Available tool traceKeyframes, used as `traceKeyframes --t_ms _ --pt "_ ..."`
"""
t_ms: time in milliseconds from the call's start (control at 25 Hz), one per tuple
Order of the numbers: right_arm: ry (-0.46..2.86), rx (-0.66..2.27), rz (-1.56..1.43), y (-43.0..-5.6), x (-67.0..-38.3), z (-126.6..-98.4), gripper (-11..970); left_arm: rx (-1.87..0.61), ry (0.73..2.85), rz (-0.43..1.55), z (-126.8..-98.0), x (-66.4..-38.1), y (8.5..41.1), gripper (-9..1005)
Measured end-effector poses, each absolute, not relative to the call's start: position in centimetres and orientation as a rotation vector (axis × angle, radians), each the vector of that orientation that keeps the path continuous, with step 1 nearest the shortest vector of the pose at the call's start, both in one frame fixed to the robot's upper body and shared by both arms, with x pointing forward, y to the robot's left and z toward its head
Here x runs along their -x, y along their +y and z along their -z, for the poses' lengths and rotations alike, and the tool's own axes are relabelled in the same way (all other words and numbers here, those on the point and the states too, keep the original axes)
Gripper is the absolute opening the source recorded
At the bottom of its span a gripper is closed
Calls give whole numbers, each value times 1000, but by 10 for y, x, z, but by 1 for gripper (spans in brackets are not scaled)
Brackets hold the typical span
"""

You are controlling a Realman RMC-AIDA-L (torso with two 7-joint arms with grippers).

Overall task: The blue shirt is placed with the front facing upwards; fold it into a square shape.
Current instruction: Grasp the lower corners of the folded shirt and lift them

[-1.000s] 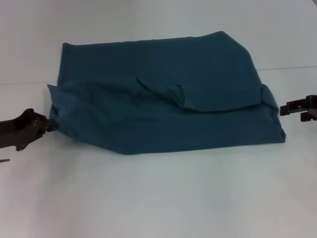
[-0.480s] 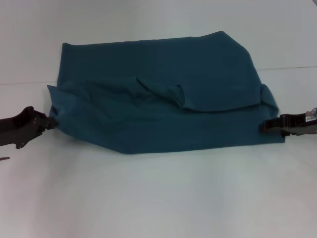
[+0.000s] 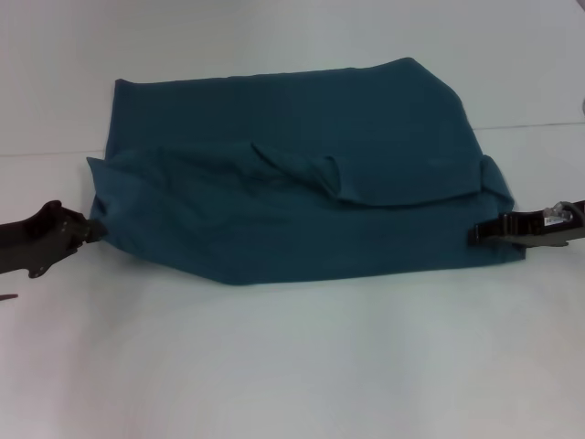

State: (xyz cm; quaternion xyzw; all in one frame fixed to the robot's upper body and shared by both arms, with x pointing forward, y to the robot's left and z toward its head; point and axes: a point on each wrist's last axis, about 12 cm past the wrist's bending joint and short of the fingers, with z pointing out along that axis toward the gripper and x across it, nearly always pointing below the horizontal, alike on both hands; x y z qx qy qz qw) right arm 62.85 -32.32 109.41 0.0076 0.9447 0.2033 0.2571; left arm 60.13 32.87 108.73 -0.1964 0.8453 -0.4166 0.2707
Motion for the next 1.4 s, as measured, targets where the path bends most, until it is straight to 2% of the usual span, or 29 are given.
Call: traceKeyframes --t_ms 120,360,520,800,1120,1320,1360,1400 --pt "2574 7 -546 -320 -628 -1093 679 532 2277 1124 -1087 -601 329 16" --pt "2579 5 -551 -322 -628 -1095 436 530 2277 1125 -1087 -601 328 16" --pt "2588 4 -561 -328 -625 -1098 195 513 2298 1121 -1086 -599 329 16" --pt "2603 27 -588 -338 -616 -1110 47 404 2403 1076 -1090 -593 333 17" --pt "2709 149 -688 -343 -595 -1122 47 229 2566 1086 -1095 -570 337 17" --pt "2816 272 -734 -344 -574 -1125 47 162 2632 1135 -1096 -549 342 16" --pt "2835 294 -749 -343 -569 -1125 47 130 2667 1166 -1096 -535 345 16" --pt "2852 318 -770 -343 -565 -1125 47 125 2673 1174 -1096 -533 345 16"
